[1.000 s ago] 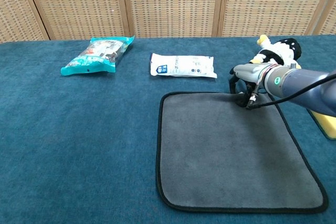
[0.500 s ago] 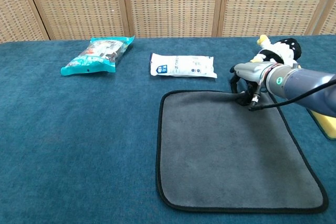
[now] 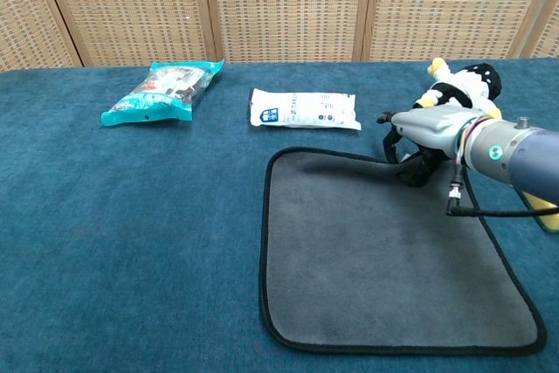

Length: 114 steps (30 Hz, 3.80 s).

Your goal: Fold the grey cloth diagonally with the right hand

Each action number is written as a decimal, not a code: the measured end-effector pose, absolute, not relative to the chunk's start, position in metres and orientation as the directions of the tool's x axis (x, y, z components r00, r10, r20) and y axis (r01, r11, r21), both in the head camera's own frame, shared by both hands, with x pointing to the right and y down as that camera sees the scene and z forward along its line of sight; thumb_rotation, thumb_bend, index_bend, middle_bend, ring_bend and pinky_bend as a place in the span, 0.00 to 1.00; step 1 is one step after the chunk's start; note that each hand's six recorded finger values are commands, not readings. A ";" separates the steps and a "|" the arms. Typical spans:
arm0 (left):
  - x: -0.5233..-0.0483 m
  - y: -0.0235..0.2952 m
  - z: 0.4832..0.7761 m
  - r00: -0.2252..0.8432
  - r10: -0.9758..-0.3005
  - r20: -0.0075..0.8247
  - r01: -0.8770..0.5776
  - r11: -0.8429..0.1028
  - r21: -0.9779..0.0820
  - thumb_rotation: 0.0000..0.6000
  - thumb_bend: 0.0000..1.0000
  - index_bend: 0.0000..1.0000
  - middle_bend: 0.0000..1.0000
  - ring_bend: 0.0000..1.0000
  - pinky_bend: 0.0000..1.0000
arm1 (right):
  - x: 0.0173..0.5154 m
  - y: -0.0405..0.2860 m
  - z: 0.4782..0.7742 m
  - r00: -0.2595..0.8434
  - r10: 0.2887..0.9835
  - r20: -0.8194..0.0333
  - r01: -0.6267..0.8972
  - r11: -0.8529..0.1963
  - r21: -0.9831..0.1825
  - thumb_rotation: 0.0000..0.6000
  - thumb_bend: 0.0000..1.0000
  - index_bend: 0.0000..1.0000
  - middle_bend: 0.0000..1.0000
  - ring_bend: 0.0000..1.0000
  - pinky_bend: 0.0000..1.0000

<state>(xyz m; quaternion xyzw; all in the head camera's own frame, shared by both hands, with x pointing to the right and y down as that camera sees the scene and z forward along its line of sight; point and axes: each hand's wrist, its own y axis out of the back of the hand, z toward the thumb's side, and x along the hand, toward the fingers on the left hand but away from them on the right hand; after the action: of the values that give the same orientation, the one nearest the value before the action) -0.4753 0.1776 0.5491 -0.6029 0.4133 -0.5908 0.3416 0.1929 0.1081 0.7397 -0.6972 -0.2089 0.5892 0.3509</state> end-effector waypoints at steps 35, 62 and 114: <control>-0.471 0.188 0.538 -0.004 -0.912 0.411 -0.107 -0.408 -0.907 1.00 0.15 0.00 0.00 0.00 0.00 | 0.197 0.203 0.681 0.498 0.648 -0.576 -0.203 -0.559 -0.804 1.00 0.58 0.60 0.00 0.00 0.00; -0.468 0.190 0.537 0.004 -0.913 0.409 -0.104 -0.407 -0.908 1.00 0.15 0.00 0.00 0.00 0.00 | 0.227 0.245 0.672 0.562 0.602 -0.567 -0.225 -0.548 -0.805 1.00 0.57 0.60 0.00 0.00 0.00; -0.468 0.192 0.535 0.004 -0.914 0.405 -0.105 -0.403 -0.909 1.00 0.15 0.00 0.00 0.00 0.00 | 0.237 0.252 0.654 0.605 0.575 -0.551 -0.199 -0.561 -0.804 1.00 0.12 0.15 0.00 0.00 0.00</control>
<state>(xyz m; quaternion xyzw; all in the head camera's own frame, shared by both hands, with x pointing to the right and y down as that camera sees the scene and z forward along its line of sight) -0.4684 0.1915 0.5350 -0.6133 0.4154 -0.5705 0.3548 0.2367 0.2522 0.6542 -0.7730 -0.1216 0.4275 0.4527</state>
